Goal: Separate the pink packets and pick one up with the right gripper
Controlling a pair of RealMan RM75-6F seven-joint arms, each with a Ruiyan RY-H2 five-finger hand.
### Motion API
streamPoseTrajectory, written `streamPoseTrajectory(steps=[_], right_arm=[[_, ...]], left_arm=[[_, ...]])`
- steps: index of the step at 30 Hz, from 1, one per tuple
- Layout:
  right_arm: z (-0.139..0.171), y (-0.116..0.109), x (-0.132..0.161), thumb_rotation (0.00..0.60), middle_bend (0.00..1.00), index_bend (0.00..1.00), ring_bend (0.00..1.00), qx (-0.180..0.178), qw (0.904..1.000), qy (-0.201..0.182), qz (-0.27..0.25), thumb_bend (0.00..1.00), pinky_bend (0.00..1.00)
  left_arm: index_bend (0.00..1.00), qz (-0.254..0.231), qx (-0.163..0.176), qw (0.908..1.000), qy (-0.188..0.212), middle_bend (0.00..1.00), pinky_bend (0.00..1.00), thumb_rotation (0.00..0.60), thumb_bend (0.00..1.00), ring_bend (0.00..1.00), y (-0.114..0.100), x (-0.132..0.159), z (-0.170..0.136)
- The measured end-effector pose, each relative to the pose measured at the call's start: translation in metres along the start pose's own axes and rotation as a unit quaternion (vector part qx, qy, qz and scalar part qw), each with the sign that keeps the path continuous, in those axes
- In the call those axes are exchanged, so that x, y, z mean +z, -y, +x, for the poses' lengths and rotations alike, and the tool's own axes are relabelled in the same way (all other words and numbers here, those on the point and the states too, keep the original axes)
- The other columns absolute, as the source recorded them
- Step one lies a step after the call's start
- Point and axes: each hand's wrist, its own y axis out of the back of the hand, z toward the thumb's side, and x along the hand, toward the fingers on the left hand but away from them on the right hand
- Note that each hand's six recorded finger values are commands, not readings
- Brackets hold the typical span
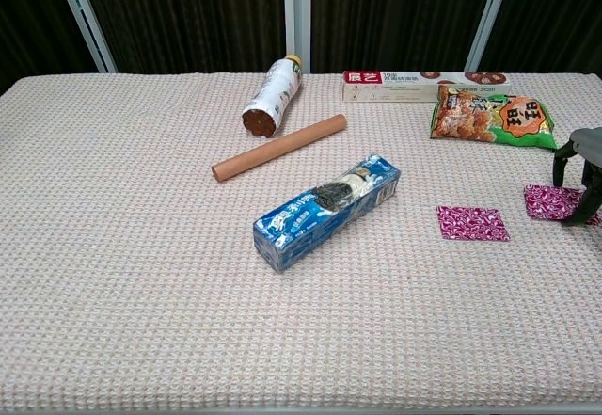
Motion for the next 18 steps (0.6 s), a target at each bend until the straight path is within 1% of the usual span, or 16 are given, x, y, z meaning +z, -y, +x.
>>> streamPoseTrajectory(steps=[4, 10, 18], right_arm=[[-0.0006, 0.0007, -0.0002, 0.573, 1.0, 0.46, 1.0, 0.002, 1.0, 0.002, 0.001, 0.0, 1.0], [-0.0009, 0.0011, 0.0006, 0.535, 1.0, 0.43, 1.0, 0.003, 1.0, 0.002, 0.002, 0.0, 1.0], [-0.0011, -0.0002, 0.0006, 0.518, 1.0, 0.41, 1.0, 0.004, 1.0, 0.003, 0.005, 0.0, 1.0]], left_arm=[[0.28, 0.0, -0.003, 1.0, -0.003, 0.29, 0.26, 0.6, 0.0, 0.23, 0.0009, -0.0015, 0.0007], [0.28, 0.0, 0.0, 1.0, -0.002, 0.29, 0.26, 0.6, 0.0, 0.23, -0.001, -0.0012, 0.0017], [0.28, -0.001, 0.0, 1.0, -0.002, 0.29, 0.26, 0.6, 0.0, 0.23, -0.0016, -0.0015, 0.0011]])
